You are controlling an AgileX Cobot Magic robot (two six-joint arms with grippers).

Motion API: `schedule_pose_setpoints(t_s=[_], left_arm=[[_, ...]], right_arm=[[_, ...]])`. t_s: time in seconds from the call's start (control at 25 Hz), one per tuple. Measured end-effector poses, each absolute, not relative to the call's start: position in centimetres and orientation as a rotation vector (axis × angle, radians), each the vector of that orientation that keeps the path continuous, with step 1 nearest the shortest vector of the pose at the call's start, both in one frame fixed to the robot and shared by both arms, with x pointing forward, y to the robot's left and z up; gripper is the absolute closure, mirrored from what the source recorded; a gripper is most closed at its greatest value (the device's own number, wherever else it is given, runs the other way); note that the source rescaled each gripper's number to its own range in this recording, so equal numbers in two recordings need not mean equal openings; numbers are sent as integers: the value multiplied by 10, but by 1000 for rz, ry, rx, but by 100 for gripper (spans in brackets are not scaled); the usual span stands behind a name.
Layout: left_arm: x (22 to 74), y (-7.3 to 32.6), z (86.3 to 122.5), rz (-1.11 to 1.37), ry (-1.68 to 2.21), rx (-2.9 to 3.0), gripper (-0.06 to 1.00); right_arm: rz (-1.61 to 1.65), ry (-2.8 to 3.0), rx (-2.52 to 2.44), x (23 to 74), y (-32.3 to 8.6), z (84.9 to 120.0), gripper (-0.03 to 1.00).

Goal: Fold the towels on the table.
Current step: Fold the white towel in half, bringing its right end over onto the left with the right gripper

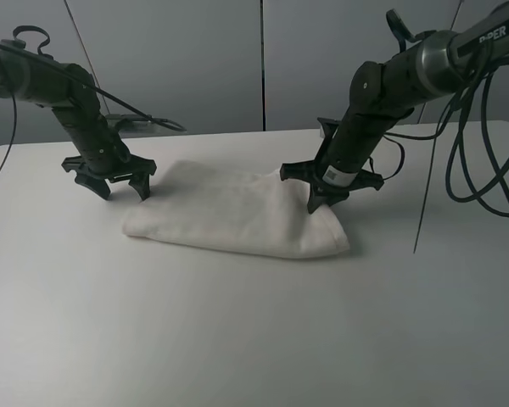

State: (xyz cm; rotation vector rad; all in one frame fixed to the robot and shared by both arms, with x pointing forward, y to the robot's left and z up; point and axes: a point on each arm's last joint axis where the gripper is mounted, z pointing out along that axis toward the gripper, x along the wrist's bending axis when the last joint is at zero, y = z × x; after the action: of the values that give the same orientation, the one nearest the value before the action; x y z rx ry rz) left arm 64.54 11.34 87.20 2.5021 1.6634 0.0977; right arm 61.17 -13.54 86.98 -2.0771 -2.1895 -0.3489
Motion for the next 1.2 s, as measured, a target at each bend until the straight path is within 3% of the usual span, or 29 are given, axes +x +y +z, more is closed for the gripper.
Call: schedule_pose_setpoints(t_s=[0.24, 0.72, 1.2], left_arm=[[645, 114, 872, 94, 1662, 2507, -4], [644, 114, 872, 81, 1670, 2516, -4], [643, 114, 872, 74, 1674, 2519, -4]], right_arm=[[-375, -2201, -2068, 611, -135, 882, 97], [-504, -2217, -2016, 602, -135, 940, 97], [-858, -1922, -1857, 600, -108, 971, 97]])
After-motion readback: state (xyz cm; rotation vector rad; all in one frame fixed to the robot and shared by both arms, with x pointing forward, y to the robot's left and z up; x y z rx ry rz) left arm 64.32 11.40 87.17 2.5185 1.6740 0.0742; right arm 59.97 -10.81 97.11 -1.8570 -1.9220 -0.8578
